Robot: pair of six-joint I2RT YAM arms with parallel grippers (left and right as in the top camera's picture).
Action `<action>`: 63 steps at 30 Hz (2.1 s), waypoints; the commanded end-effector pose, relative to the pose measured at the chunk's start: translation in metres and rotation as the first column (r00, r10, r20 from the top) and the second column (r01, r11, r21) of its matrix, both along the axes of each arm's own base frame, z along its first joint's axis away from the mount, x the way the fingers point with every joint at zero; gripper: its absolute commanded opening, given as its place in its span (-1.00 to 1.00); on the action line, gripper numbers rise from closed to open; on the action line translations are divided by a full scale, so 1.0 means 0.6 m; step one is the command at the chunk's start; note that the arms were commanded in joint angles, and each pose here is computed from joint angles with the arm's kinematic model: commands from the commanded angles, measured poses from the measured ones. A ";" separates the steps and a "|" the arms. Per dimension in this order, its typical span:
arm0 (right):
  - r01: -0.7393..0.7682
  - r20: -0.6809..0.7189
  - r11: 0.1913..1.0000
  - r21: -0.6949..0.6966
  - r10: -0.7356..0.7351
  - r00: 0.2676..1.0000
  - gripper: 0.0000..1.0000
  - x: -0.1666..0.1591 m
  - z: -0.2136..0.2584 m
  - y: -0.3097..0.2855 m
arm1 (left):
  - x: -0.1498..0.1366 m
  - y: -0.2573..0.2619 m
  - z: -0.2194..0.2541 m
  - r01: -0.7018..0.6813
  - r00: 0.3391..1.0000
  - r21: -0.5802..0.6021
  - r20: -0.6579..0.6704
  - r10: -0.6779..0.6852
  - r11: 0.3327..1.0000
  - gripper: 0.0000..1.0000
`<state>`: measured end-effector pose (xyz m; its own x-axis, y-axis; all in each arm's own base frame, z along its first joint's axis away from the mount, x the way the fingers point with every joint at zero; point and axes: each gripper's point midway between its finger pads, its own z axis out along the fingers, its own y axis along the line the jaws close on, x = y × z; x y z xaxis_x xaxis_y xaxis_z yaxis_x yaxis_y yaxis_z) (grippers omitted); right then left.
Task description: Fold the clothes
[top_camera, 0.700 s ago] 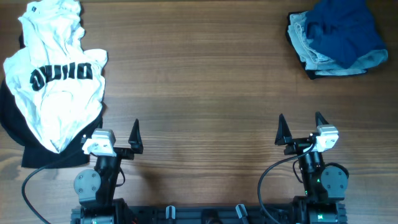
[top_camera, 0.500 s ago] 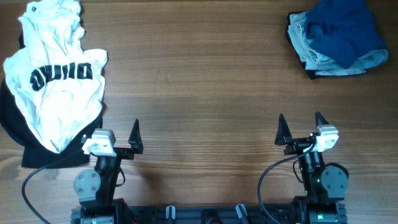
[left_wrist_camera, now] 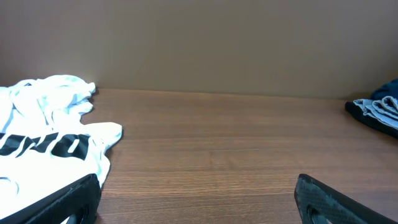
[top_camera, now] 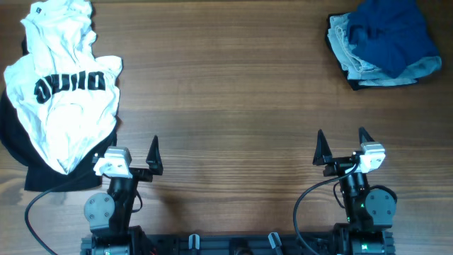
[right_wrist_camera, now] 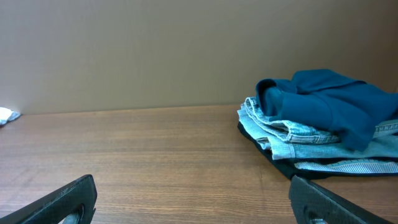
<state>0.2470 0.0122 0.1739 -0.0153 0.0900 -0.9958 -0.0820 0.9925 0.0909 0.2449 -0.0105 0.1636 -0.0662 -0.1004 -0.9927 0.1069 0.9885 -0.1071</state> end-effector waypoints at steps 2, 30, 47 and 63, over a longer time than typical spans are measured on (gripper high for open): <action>0.010 0.001 1.000 0.015 -0.010 1.000 0.99 0.000 0.000 -0.002 | 0.000 0.001 -0.003 -0.003 1.000 0.016 0.003 0.003 1.000 1.00; 0.010 0.001 1.000 0.014 -0.010 1.000 1.00 0.000 0.000 -0.002 | 0.000 0.001 -0.003 -0.003 1.000 0.016 0.003 0.003 1.000 1.00; -0.001 0.021 0.995 0.100 -0.002 1.000 0.99 0.000 0.011 0.000 | -0.001 -0.010 0.003 0.035 0.999 0.016 0.017 -0.035 0.999 1.00; -0.098 0.058 0.995 0.008 0.097 0.994 0.99 0.006 0.099 0.028 | 0.007 -0.025 0.046 0.085 0.993 -0.079 -0.073 -0.090 0.993 1.00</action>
